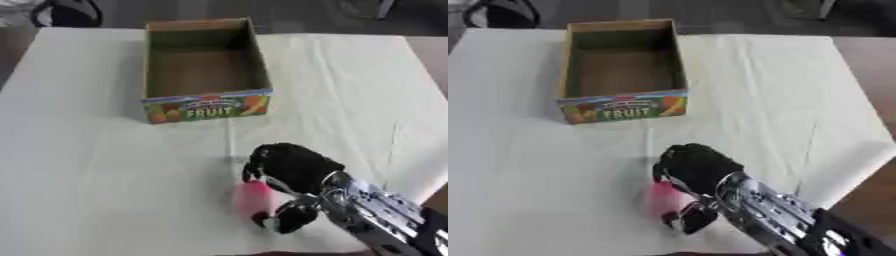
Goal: Pick up objects on the table and place them in the box.
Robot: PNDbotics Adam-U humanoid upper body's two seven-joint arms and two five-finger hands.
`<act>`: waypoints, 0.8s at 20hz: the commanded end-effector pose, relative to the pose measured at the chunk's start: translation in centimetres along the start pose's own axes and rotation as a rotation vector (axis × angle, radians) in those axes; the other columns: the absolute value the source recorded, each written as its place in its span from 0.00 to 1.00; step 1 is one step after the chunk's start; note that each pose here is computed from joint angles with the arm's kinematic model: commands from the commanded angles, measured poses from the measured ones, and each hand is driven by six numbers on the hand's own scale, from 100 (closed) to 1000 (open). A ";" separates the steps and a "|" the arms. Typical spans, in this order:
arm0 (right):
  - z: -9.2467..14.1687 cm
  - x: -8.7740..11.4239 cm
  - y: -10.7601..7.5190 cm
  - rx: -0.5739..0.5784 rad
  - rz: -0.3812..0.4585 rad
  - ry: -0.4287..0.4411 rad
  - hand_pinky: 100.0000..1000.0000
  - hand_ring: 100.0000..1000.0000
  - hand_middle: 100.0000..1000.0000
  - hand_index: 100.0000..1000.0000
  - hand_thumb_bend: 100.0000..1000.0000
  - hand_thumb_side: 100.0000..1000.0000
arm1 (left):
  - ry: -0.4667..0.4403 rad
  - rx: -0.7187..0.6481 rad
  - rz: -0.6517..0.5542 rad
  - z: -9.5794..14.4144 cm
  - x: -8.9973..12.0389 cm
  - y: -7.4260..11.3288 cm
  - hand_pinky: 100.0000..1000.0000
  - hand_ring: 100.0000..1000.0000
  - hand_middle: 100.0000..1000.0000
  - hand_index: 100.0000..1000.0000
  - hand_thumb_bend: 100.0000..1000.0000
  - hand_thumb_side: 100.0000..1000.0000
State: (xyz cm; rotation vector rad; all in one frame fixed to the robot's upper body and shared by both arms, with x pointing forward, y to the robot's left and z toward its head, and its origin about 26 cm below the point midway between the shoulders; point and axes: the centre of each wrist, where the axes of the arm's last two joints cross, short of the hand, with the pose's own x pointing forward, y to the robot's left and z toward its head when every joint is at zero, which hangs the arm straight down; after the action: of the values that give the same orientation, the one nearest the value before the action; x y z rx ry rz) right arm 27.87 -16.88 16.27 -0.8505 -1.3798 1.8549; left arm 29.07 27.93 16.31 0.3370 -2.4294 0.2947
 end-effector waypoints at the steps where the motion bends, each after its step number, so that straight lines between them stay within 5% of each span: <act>1: 0.4 -0.2 -0.8 -0.010 -0.002 -0.007 0.77 0.85 0.52 0.69 0.34 0.03 | -0.027 -0.011 0.007 -0.4 0.6 -0.1 0.55 0.57 0.55 0.74 0.00 0.63; 16: 0.3 -0.1 -1.1 -0.027 -0.020 -0.016 0.76 0.84 0.48 0.62 0.32 0.00 | -0.028 -0.015 0.007 -0.4 0.6 0.0 0.55 0.57 0.55 0.74 0.00 0.63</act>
State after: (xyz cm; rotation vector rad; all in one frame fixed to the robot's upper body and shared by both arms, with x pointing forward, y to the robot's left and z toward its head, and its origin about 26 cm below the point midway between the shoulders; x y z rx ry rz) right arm 27.97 -16.78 16.54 -0.8097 -1.3909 1.8466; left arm 29.07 27.93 16.31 0.3361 -2.4299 0.2928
